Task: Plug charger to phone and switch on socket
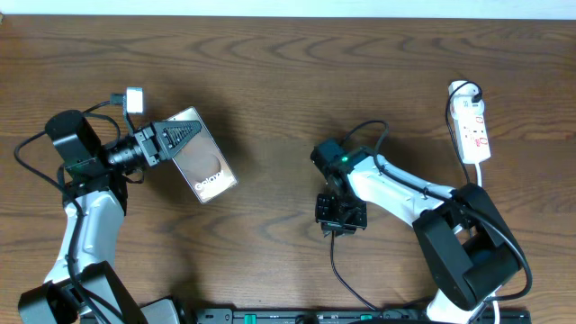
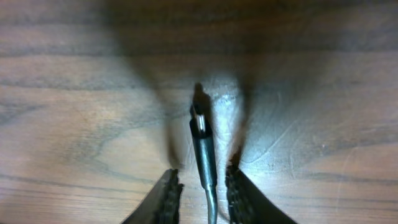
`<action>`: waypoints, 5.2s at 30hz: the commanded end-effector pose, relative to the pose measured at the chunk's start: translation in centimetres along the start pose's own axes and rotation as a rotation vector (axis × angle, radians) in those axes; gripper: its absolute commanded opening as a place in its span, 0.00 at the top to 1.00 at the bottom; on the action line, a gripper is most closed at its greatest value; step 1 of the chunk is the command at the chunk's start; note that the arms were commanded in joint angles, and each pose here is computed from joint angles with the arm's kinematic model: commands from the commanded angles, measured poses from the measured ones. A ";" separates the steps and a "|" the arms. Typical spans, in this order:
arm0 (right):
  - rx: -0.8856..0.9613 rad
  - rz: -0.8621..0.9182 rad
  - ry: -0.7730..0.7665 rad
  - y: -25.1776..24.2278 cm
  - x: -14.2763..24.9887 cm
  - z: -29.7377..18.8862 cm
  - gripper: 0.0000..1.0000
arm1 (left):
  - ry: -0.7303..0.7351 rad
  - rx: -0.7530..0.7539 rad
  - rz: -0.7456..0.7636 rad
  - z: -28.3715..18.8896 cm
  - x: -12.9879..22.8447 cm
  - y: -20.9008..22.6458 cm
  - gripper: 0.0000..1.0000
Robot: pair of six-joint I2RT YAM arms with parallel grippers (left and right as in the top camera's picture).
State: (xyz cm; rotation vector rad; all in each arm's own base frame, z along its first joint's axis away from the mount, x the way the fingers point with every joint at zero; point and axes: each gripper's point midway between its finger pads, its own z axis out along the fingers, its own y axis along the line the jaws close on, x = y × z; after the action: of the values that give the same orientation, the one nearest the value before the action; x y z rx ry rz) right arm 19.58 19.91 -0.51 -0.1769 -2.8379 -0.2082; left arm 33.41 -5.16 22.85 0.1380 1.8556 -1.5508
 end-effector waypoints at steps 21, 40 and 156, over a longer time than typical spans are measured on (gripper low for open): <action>0.094 -0.034 -0.031 -2.1 -1.7 2.4 0.92 | 0.013 0.025 0.022 -0.1 0.1 -0.5 0.92; -0.298 -0.322 0.122 4.6 1.2 1.6 0.99 | 0.013 0.025 0.022 -0.1 0.1 -0.6 0.93; -1.242 -1.368 -0.188 19.4 6.2 -9.5 0.99 | 0.118 0.090 -0.036 3.0 2.6 -1.8 0.93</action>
State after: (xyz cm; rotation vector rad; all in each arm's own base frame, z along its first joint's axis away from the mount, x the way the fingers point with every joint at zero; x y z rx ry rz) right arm 19.44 37.88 12.58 1.5111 -1.9944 -2.1348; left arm 32.59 -8.92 22.24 0.1828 1.9107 -1.6524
